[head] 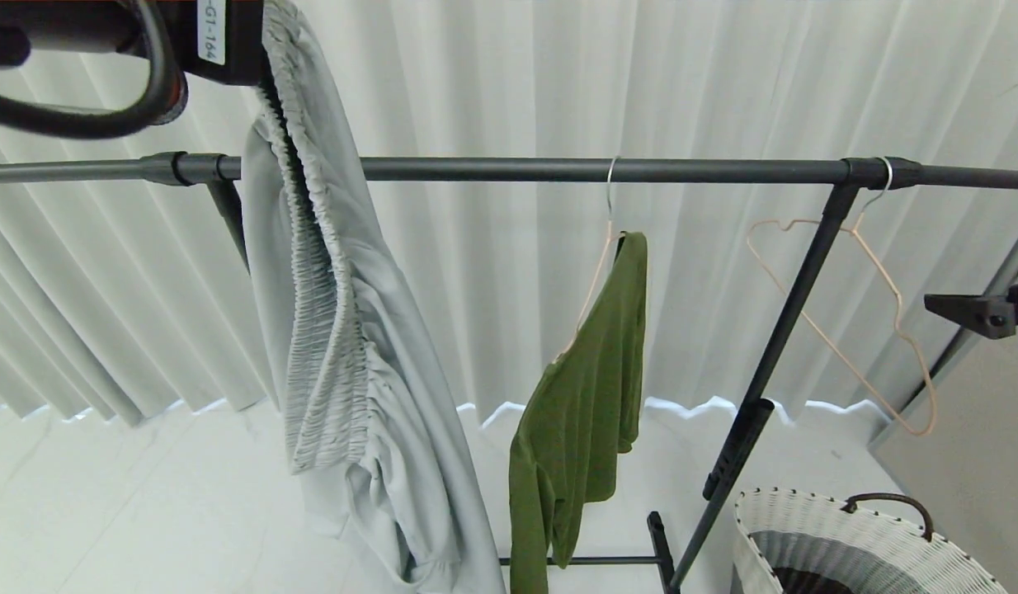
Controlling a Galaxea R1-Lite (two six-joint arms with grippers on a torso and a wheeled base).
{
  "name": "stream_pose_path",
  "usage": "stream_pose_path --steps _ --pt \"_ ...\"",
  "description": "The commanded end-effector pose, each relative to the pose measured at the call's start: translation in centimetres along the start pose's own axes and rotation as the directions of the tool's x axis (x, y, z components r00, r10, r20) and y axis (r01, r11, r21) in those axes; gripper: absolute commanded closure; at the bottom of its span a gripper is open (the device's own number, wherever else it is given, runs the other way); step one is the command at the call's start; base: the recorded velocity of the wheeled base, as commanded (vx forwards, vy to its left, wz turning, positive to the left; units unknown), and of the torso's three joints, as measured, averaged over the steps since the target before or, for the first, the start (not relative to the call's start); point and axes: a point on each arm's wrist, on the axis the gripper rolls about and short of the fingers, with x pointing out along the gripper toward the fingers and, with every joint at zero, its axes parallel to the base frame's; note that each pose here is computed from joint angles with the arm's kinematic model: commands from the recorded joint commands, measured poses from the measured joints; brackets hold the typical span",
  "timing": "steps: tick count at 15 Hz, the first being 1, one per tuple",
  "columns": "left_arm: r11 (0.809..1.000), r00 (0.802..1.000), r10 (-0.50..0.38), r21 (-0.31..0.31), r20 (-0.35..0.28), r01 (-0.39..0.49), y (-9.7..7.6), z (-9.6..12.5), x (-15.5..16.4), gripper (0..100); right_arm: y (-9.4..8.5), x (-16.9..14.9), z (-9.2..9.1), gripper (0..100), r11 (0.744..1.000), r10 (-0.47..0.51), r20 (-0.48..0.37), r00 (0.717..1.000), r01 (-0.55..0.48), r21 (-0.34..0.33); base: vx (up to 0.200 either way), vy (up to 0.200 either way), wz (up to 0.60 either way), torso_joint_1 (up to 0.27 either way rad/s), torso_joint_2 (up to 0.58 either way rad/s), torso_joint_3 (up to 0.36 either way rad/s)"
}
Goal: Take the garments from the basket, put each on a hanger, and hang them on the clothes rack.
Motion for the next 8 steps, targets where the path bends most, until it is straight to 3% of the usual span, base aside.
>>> stream_pose_path --steps 1,5,8 --pt "1.0 1.0 -0.003 0.009 -0.012 0.003 0.2 -0.6 -0.5 100 0.1 3.0 -0.7 0 1.0 -0.003 -0.091 0.996 0.005 0.018 0.0 0.0 0.0 0.0 0.0 0.0" --pt "1.0 1.0 -0.001 0.012 -0.008 0.001 0.7 -0.9 -1.3 100 0.0 7.3 -2.0 0 0.996 -0.017 -0.211 0.977 0.035 0.085 0.0 0.0 0.0 0.0 0.0 0.0" --pt "1.0 1.0 -0.003 0.016 -0.013 0.003 0.6 -1.0 -1.2 100 0.0 9.6 -2.0 0 0.989 -0.019 -0.241 0.97 0.053 0.136 0.0 0.0 0.0 0.0 0.0 0.0"
